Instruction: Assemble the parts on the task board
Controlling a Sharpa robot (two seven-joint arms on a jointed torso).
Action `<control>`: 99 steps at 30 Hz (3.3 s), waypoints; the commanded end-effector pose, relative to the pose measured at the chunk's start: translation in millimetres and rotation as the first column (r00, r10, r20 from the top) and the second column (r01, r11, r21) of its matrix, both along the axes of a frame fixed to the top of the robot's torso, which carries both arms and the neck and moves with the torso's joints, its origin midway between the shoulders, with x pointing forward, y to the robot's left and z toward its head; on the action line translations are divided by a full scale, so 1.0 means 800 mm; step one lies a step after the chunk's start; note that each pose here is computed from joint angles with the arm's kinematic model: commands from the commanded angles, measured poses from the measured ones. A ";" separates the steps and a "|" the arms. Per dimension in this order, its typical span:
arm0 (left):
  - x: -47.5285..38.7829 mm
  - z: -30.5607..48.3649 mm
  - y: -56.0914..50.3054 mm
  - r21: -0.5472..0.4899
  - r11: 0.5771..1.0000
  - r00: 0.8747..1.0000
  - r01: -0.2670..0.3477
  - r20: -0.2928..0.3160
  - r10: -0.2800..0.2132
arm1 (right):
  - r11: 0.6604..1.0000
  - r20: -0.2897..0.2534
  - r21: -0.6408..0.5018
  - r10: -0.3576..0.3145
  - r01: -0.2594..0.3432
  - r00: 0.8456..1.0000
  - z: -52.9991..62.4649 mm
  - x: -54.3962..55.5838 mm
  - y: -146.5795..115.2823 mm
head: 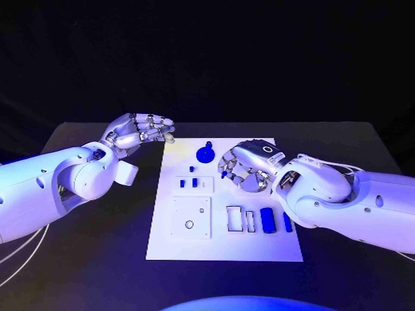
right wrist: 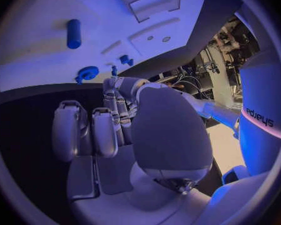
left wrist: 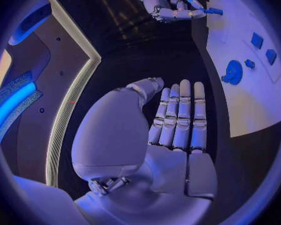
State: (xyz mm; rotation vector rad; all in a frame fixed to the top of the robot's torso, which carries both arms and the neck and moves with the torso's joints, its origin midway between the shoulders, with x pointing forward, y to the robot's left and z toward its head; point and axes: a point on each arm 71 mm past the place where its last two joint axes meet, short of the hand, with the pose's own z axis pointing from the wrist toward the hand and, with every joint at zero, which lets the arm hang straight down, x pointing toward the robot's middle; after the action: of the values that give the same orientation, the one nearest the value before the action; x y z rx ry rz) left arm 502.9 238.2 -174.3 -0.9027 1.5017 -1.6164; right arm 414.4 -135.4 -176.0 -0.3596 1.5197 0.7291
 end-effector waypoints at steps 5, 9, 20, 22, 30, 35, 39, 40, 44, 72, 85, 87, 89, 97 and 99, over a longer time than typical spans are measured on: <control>0.000 0.0007 -0.004 -0.010 1.000 1.000 0.011 0.004 -0.011 | 0.996 -0.042 -0.032 0.076 -0.078 0.996 -0.018 -0.016 0.031; 0.000 0.0007 -0.004 -0.009 1.000 1.000 0.009 0.004 -0.009 | 0.994 -0.062 -0.039 0.100 -0.103 0.993 -0.028 -0.020 0.044; 0.001 0.0002 -0.007 -0.009 1.000 1.000 0.012 0.001 -0.012 | 0.990 -0.100 -0.051 0.126 -0.131 0.987 -0.055 -0.029 0.065; 0.001 0.0001 -0.007 -0.009 1.000 1.000 0.012 0.001 -0.012 | 0.990 -0.102 -0.055 0.125 -0.131 0.987 -0.058 -0.029 0.067; 0.001 0.0000 -0.007 -0.009 1.000 1.000 0.012 0.000 -0.012 | 0.988 -0.102 -0.070 0.129 -0.136 0.986 -0.068 -0.032 0.071; 0.001 -0.0001 -0.007 -0.009 1.000 1.000 0.013 -0.001 -0.014 | 0.988 -0.095 -0.080 0.126 -0.134 0.987 -0.071 -0.031 0.071; 0.001 -0.0002 -0.007 -0.008 1.000 1.000 0.013 -0.002 -0.013 | 0.988 -0.095 -0.082 0.124 -0.132 0.988 -0.073 -0.031 0.071; 0.001 -0.0003 -0.007 -0.008 1.000 1.000 0.013 -0.002 -0.013 | 0.988 -0.095 -0.083 0.123 -0.131 0.988 -0.073 -0.031 0.071; 0.001 -0.0003 -0.007 -0.008 1.000 1.000 0.013 -0.002 -0.013 | 0.988 -0.095 -0.084 0.122 -0.130 0.988 -0.073 -0.030 0.070; 0.002 -0.0009 -0.005 -0.005 1.000 1.000 0.012 -0.006 -0.012 | 0.984 -0.110 -0.121 0.119 -0.132 0.987 -0.077 -0.030 0.068; 0.002 -0.0012 -0.005 -0.004 1.000 1.000 0.012 -0.008 -0.012 | 0.984 -0.108 -0.120 0.119 -0.132 0.987 -0.077 -0.031 0.070; 0.002 -0.0012 -0.005 -0.004 1.000 1.000 0.013 -0.009 -0.013 | 0.983 -0.117 -0.121 0.121 -0.135 0.986 -0.078 -0.031 0.071; 0.002 -0.0012 -0.005 -0.004 1.000 1.000 0.013 -0.009 -0.013 | 0.983 -0.125 -0.122 0.123 -0.139 0.984 -0.079 -0.031 0.072; 0.001 -0.0013 -0.005 -0.003 1.000 1.000 0.013 -0.011 -0.013 | 0.981 -0.158 -0.132 0.118 -0.139 0.980 -0.085 -0.029 0.072; 0.001 -0.0013 -0.005 -0.003 1.000 1.000 0.013 -0.011 -0.013 | 0.982 -0.159 -0.130 0.116 -0.137 0.980 -0.085 -0.029 0.072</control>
State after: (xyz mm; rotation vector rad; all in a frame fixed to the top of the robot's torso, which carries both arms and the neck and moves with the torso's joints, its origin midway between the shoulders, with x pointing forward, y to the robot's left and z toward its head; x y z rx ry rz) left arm 504.6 236.4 -176.2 -0.9098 1.5135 -1.6083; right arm 391.8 -77.8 -239.4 -0.5096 1.6718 0.7701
